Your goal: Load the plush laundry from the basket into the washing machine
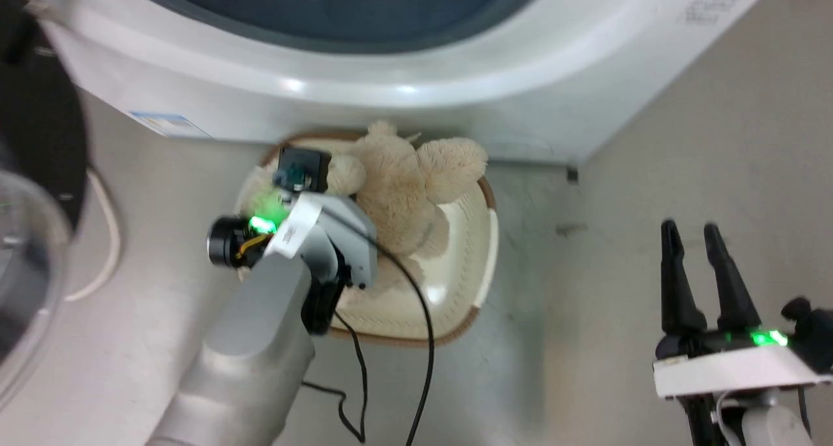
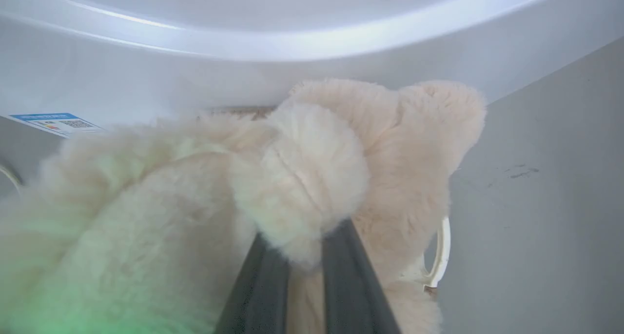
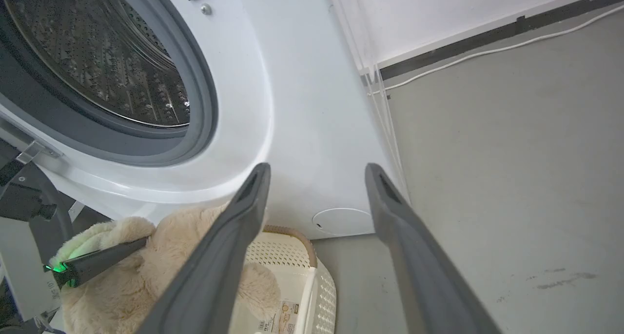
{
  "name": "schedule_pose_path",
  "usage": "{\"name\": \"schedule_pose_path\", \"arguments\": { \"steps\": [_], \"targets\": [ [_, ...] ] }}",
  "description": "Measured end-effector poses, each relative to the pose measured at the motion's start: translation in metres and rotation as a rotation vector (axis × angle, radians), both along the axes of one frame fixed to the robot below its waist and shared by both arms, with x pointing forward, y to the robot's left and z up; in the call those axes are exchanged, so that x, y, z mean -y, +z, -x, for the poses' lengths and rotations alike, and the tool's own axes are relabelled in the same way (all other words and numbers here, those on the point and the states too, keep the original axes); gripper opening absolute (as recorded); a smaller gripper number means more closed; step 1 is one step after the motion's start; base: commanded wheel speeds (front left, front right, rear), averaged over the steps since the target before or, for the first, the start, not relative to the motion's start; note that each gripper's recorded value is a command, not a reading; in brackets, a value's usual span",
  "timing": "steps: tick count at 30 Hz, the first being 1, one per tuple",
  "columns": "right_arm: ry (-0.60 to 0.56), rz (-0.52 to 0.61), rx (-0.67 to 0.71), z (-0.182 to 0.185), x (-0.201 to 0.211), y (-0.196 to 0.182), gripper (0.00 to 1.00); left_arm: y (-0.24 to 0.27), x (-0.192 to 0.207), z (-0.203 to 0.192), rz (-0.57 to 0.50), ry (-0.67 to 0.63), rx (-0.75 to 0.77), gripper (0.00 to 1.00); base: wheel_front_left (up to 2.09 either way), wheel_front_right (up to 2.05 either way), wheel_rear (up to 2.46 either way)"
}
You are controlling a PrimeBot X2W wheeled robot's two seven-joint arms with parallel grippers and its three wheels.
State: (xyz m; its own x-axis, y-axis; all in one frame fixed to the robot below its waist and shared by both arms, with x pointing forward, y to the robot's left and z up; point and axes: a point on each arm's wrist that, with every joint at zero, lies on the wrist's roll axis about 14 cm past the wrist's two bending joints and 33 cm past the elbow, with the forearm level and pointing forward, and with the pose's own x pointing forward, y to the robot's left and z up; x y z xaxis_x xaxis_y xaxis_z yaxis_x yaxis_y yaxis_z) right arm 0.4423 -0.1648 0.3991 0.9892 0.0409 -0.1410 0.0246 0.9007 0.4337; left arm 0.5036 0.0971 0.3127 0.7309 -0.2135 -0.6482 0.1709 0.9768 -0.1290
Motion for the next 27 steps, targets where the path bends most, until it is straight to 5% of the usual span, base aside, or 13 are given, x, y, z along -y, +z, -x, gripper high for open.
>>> {"name": "schedule_pose_path", "arguments": {
  "steps": [10,20,27],
  "targets": [
    [0.059,0.004,0.072,0.021,-0.019,0.038,1.00,0.092,-0.024,0.014,0.131,0.137,0.298,0.00,0.00,0.00,0.00],
    [0.052,0.033,0.120,0.038,-0.014,0.060,1.00,0.188,-0.013,0.002,0.258,0.142,0.649,0.00,0.00,0.00,0.00],
    [0.020,0.054,0.100,0.042,-0.001,0.053,1.00,0.225,-0.013,-0.024,0.252,0.127,0.785,0.00,0.00,0.00,0.00]
  ]
}}
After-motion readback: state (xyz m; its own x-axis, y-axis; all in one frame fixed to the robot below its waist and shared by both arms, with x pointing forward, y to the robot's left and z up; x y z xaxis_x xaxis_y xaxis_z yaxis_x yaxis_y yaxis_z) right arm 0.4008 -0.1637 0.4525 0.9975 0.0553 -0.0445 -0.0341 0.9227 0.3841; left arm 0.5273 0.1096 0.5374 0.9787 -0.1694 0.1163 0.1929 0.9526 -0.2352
